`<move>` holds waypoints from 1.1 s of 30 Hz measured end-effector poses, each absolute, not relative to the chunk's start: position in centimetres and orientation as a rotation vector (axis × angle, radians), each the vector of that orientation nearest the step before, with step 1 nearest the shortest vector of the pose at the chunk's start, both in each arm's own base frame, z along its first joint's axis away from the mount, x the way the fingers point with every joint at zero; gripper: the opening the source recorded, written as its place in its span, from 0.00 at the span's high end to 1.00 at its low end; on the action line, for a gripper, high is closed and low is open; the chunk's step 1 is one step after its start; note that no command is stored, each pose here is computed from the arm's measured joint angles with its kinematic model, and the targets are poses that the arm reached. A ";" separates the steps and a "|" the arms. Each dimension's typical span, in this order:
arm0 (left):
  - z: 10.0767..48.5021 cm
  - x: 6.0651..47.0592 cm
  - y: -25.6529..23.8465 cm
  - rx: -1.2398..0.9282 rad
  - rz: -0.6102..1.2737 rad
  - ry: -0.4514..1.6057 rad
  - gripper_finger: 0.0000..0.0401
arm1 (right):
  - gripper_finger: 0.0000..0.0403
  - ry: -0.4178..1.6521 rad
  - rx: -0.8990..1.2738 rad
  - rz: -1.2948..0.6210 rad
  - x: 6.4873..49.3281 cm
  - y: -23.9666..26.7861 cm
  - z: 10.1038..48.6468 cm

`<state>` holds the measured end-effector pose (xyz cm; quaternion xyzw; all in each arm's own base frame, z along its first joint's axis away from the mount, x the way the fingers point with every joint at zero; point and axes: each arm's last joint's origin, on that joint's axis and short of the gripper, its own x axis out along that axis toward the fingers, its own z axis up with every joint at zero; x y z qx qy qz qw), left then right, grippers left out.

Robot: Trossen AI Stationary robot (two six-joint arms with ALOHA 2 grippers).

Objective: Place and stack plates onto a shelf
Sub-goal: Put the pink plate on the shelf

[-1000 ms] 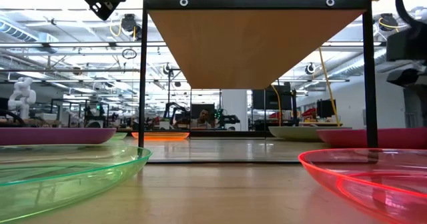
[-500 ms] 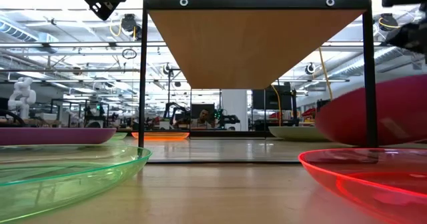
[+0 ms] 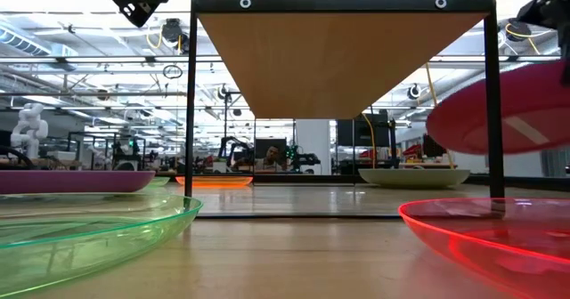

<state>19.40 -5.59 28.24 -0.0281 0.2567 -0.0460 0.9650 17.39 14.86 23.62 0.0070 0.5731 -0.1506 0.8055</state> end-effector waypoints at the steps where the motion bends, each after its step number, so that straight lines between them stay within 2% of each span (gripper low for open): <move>1: 28.2 19.4 -5.6 -0.057 -0.093 0.519 1.00 | 1.00 1.225 0.010 -0.335 17.4 14.8 23.9; 15: 28.6 19.6 -5.5 -0.041 -0.064 0.475 1.00 | 1.00 1.221 -0.087 -0.485 16.6 13.7 27.8; 33: 29.3 19.9 -5.6 -0.026 -0.057 0.390 1.00 | 1.00 1.111 -0.430 -0.372 17.9 12.8 31.3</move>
